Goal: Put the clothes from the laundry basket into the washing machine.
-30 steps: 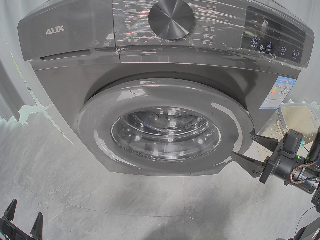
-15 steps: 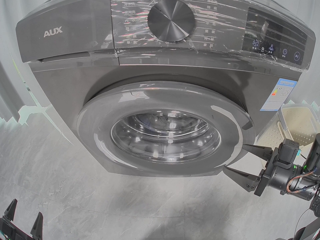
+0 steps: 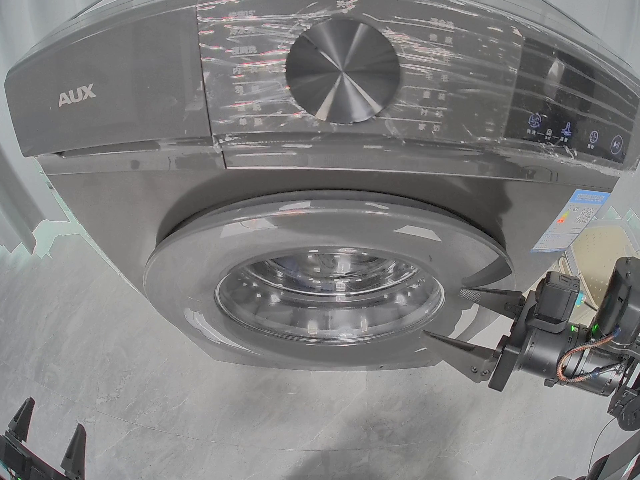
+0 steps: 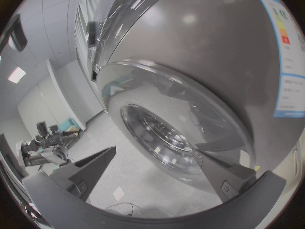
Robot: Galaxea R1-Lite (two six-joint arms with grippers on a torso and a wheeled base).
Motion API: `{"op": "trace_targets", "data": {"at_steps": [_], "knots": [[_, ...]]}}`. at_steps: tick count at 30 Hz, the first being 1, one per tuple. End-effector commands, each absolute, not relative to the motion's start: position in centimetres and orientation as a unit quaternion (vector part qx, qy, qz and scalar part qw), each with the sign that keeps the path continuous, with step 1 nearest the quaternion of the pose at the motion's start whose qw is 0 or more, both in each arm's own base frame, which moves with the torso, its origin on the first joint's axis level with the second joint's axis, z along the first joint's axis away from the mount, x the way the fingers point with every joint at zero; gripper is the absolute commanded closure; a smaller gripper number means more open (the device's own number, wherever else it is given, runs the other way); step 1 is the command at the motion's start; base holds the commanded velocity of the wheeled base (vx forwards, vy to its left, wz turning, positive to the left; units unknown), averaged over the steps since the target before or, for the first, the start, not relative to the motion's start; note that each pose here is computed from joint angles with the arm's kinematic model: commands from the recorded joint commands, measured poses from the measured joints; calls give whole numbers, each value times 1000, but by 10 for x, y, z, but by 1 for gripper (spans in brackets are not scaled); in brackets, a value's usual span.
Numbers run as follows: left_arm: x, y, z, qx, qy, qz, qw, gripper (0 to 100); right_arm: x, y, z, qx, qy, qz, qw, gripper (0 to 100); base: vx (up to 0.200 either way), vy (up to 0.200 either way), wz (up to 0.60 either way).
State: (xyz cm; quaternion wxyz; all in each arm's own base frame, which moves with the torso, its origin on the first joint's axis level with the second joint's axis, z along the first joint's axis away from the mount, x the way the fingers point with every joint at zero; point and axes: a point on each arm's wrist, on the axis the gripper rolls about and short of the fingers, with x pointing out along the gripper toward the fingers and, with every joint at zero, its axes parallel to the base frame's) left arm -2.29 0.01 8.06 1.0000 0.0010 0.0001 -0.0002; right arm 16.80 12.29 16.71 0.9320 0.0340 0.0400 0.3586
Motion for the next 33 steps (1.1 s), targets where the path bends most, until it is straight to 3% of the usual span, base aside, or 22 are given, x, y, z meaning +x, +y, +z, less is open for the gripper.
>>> {"op": "trace_targets", "data": {"at_steps": [1,11,16,21,24,33], "knots": [[-23,0,75,1,1,0,1000,0,182,124,175,41,-3,321,946,0,0,0,0],[-23,0,76,-2,0,-1,1000,0,147,114,163,38,12,351,935,0,0,0,0],[-23,0,76,-3,1,-2,1000,0,107,81,159,43,-11,355,934,0,0,0,0],[-23,0,76,-3,1,-2,1000,0,81,45,158,38,-48,285,957,0,0,0,0],[-23,0,76,-4,1,-2,1000,0,44,18,152,34,-70,222,972,0,0,0,0],[-23,0,76,-5,1,-2,1000,0,-7,1,131,10,-85,117,989,0,0,0,0]]}}
